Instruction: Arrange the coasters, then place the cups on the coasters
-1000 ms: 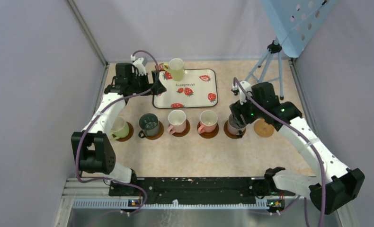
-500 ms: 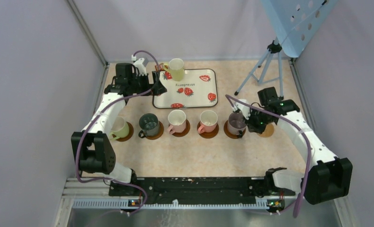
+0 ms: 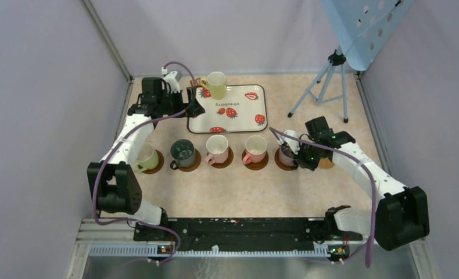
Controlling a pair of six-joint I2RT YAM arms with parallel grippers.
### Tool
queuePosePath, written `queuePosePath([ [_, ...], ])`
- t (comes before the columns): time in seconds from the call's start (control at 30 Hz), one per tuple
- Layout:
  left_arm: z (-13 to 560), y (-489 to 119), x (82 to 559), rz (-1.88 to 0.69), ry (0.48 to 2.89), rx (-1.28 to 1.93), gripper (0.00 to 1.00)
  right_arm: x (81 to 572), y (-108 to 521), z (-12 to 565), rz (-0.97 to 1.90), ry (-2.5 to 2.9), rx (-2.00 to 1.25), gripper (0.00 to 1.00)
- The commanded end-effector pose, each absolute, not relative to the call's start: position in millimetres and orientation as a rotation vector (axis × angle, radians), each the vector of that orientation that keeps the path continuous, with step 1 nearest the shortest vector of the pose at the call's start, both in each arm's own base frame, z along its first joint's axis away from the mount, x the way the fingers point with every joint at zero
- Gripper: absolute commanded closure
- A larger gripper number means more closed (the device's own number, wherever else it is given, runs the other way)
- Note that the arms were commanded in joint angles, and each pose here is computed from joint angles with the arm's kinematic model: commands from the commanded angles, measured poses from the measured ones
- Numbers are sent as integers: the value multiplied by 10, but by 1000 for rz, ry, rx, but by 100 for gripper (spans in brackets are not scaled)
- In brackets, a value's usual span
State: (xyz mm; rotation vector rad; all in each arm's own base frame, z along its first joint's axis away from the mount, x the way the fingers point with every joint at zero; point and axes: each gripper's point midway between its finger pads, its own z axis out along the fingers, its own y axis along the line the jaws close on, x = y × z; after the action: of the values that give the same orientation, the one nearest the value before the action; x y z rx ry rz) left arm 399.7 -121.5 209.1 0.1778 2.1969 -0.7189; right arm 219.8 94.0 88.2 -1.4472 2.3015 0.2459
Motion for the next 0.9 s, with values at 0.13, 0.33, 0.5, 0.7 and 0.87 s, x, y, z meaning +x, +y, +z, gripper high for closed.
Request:
queuePosePath([
  [0.13,2364,-1206,4035,-710,2117,206,1,2253,1164,935,285,2285,-1371,100],
  [0.33,2362,-1207,4068,-711,2116,199,1,2218,1266,934,315,2280,-1378,100],
  [0.5,2343,-1212,4074,-716,2120,194,1,2204,1340,937,340,2295,-1361,100],
  [0.7,2335,-1212,4083,-716,2122,195,1,2172,1464,935,366,2277,-1376,100],
  [0.87,2330,-1212,4088,-715,2124,195,1,2179,1553,960,390,2272,-1364,100],
])
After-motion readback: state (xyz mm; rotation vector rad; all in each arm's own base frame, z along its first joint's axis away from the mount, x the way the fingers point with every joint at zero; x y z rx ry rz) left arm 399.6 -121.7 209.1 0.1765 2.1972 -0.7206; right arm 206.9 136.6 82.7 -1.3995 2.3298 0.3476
